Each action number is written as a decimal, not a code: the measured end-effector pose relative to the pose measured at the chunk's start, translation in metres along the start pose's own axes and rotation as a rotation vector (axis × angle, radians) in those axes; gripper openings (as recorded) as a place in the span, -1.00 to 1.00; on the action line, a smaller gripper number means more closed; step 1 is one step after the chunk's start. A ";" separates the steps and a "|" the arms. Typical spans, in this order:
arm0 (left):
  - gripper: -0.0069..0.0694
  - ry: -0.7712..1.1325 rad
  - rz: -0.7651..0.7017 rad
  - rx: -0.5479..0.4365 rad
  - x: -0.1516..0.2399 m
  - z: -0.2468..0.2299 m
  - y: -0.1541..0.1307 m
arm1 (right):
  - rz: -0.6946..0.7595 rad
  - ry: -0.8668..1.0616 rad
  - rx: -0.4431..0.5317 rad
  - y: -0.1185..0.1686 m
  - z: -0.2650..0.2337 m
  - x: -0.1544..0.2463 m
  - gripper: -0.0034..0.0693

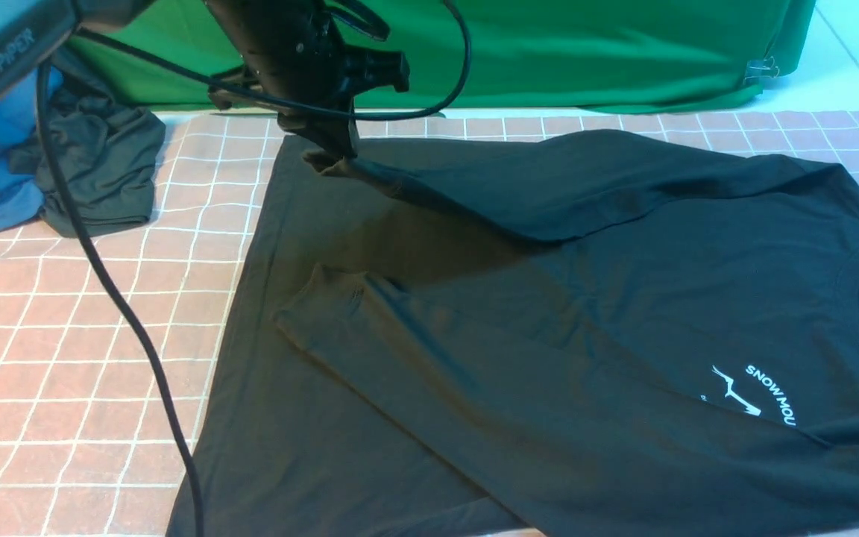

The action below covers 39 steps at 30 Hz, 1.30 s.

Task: Fold a long-sleeved shirt over a pink coffee tablecloth.
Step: 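Fold the left side of the dark shirt inward over its body with the left gripper, then grasp the near edge of the shirt at its hem and shoulder corners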

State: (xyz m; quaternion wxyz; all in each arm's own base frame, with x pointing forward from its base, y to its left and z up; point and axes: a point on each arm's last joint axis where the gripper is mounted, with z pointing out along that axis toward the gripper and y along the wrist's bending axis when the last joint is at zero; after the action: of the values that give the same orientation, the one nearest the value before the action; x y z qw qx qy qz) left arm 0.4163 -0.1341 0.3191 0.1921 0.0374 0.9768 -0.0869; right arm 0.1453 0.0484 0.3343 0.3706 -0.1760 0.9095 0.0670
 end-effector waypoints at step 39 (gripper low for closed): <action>-0.53 0.457 -0.119 -0.071 0.129 0.047 0.027 | 0.004 -0.044 0.005 0.000 0.000 -0.004 -0.42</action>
State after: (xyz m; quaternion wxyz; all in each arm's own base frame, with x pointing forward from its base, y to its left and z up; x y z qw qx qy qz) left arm 0.3177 -0.1111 0.2231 -0.0380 -0.0082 0.9979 -0.0527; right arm 0.1481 0.0490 0.3372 0.3907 -0.1716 0.9017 0.0693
